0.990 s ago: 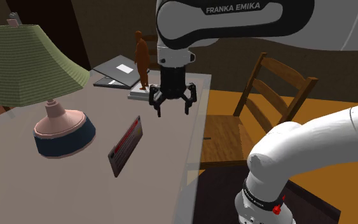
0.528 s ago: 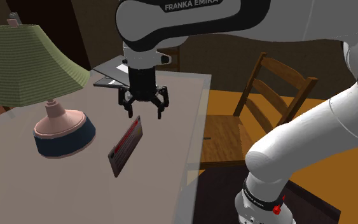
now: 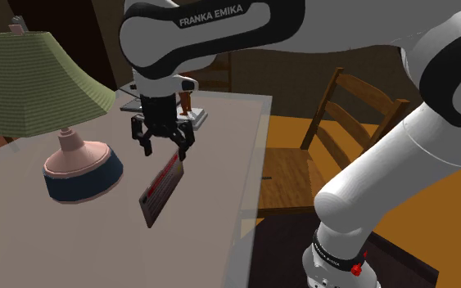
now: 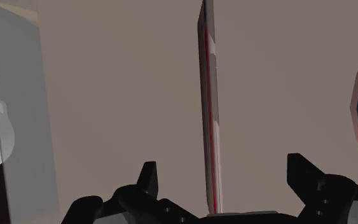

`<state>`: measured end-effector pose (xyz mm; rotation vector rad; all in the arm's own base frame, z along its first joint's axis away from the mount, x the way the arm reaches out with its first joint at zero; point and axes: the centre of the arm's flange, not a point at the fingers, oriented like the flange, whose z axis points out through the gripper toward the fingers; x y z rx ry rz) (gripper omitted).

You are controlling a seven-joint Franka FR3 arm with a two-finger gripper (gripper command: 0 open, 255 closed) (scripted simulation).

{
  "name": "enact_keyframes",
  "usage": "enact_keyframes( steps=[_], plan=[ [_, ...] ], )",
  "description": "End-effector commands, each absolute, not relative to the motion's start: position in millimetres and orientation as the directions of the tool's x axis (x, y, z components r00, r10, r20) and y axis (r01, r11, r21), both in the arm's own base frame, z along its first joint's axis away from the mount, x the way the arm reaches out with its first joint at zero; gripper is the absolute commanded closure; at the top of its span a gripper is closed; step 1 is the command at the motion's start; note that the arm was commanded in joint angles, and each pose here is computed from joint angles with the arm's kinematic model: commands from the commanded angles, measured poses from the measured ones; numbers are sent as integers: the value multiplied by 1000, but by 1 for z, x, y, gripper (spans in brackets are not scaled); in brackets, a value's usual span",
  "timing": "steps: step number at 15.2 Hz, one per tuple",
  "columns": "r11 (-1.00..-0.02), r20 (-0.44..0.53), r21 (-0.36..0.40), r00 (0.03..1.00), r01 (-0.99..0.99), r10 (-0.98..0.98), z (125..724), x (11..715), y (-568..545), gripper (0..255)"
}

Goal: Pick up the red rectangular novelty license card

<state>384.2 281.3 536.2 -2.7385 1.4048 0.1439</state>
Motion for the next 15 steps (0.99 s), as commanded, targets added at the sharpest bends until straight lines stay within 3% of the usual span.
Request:
enact_keyframes(
  steps=[1, 5, 6, 15],
  plan=[
    [-581, -110, -11, 579, -814, -808, 526, 384, 282, 0],
    [-581, -110, -11, 579, -814, -808, 513, 384, 282, 0],
    [-581, -110, -11, 579, -814, -808, 512, 384, 281, 255],
    [-581, -110, -11, 579, -814, -808, 513, 384, 282, 255]
  ],
)
